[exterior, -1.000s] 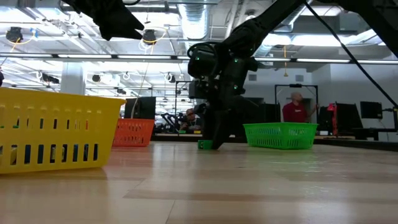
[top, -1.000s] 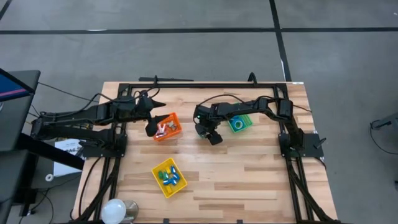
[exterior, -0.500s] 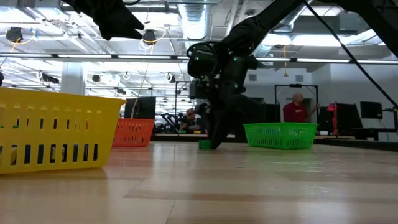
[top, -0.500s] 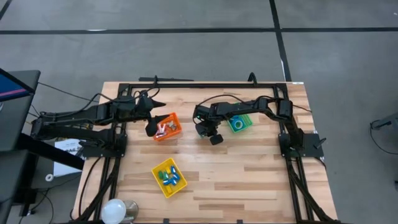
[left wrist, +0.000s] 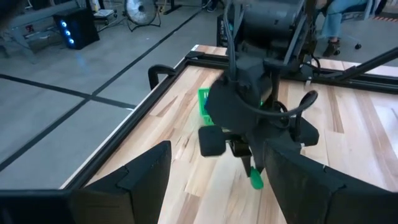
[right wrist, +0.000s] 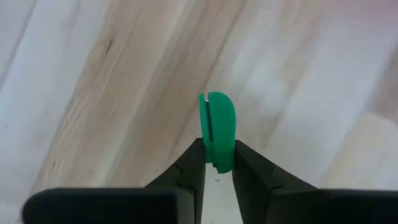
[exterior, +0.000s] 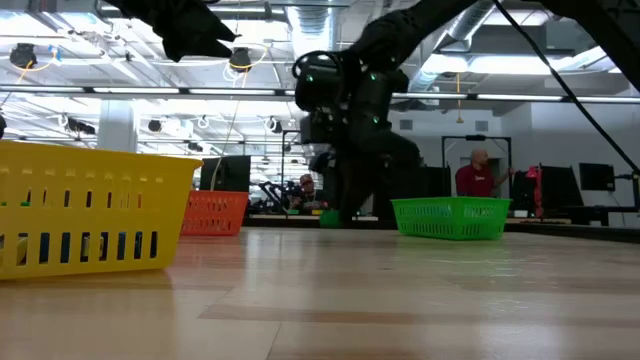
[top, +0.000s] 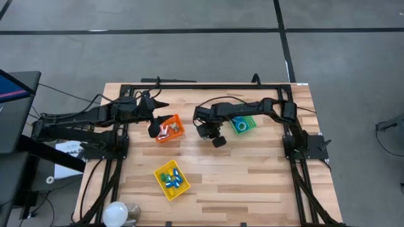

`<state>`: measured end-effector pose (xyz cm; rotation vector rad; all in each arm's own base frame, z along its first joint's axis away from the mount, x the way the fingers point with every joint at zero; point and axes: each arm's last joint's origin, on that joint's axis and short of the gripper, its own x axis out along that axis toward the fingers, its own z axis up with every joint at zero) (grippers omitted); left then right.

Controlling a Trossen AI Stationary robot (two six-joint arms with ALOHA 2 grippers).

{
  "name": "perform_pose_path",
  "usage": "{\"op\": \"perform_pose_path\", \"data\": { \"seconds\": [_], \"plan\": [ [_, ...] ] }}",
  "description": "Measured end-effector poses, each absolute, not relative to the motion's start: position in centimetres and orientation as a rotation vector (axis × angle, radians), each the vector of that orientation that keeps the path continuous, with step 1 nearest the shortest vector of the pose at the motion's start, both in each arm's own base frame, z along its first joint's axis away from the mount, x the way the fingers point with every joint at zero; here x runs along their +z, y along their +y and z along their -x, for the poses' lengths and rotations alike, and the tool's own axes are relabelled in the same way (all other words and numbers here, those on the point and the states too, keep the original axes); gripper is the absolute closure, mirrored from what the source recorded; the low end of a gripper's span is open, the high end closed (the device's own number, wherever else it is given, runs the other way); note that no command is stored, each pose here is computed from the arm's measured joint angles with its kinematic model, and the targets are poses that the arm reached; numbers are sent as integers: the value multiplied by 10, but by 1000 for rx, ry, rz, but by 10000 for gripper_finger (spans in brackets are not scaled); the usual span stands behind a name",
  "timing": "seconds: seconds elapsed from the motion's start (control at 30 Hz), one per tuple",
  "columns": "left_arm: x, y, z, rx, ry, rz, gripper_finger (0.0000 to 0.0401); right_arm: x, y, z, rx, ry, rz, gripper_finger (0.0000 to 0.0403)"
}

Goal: Pick and place Stapler, Stapler remover, tape
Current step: Put the green stapler into the yellow basket

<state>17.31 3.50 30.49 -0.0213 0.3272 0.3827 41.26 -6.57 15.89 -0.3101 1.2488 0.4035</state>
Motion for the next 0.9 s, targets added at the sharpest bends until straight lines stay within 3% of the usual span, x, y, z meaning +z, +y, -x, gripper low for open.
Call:
{"op": "perform_pose_path", "data": {
  "seconds": [0.37, 0.57, 0.9],
  "plan": [
    [308, 35, -174, 384, 297, 22, 155, 238, -79, -432, 258, 1192, 254, 351],
    [312, 35, -170, 386, 266, 25, 155, 278, -89, -421, 216, 1197, 210, 353],
    [318, 35, -170, 386, 204, 28, 155, 360, -80, -387, 45, 942, 157, 354]
  ]
}}
